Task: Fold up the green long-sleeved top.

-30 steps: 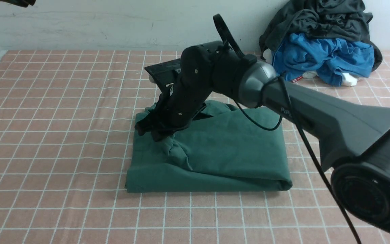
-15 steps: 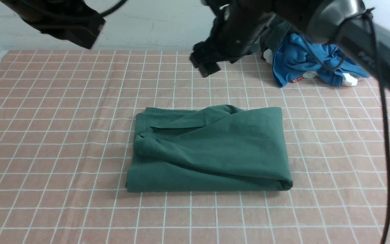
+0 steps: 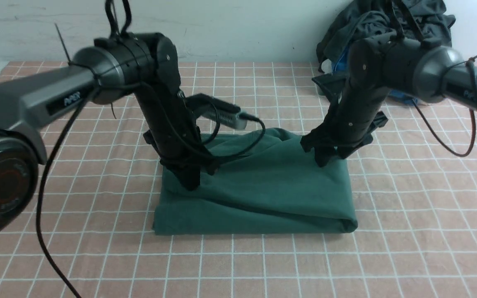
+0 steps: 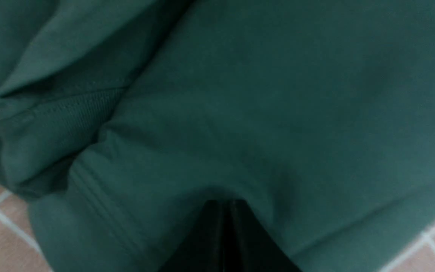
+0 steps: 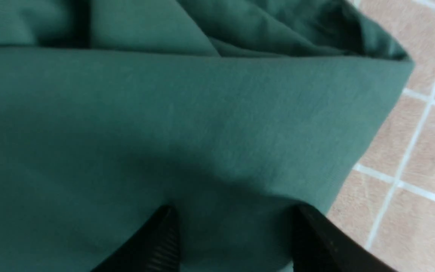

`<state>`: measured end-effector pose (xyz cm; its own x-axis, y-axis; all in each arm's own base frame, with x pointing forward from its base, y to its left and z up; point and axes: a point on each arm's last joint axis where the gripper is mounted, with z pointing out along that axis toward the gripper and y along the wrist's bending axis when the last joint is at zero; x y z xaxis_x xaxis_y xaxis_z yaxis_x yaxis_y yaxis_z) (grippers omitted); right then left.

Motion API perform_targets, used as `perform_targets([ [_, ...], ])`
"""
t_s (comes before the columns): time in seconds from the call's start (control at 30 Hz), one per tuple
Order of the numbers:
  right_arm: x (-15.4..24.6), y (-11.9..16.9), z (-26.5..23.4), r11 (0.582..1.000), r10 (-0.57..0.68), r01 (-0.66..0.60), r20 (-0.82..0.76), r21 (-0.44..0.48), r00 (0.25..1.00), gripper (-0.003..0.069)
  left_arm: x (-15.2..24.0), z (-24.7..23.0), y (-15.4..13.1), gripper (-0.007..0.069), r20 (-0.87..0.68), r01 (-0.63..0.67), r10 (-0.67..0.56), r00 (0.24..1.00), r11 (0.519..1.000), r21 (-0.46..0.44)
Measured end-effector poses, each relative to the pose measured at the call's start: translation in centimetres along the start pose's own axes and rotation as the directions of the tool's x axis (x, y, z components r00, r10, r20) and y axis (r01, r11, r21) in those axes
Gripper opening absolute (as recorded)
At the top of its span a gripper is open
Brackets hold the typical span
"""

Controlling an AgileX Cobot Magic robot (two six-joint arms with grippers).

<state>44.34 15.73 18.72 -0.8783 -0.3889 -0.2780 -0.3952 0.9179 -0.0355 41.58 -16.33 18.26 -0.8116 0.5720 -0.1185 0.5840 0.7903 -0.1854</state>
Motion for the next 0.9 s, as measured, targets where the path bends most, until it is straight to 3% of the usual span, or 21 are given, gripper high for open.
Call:
perform_targets([
  [0.23,-0.1,-0.4,-0.4,1.0,0.007,-0.007,0.014,-0.006,1.0,0.0387,0.3,0.0,0.6,-0.0008,-0.03,0.008,-0.01,1.0,0.998,-0.066],
  [0.43,0.0,0.1,-9.2,0.998,-0.028,0.036,0.146,-0.055,0.989,0.0382,1.7,-9.8,-1.4,-0.0008,0.162,-0.005,0.032,0.986,0.987,-0.163],
  [0.7,6.2,1.0,-21.2,0.994,-0.028,0.065,0.379,-0.085,0.925,0.0381,10.0,-25.7,-6.9,-0.0008,0.488,0.055,0.108,0.866,0.95,-0.307],
  [0.9,12.2,1.3,-25.5,0.997,-0.007,0.051,0.553,-0.064,0.833,0.0381,17.5,-27.4,-9.5,-0.0008,0.529,0.072,0.109,0.841,0.948,-0.309],
])
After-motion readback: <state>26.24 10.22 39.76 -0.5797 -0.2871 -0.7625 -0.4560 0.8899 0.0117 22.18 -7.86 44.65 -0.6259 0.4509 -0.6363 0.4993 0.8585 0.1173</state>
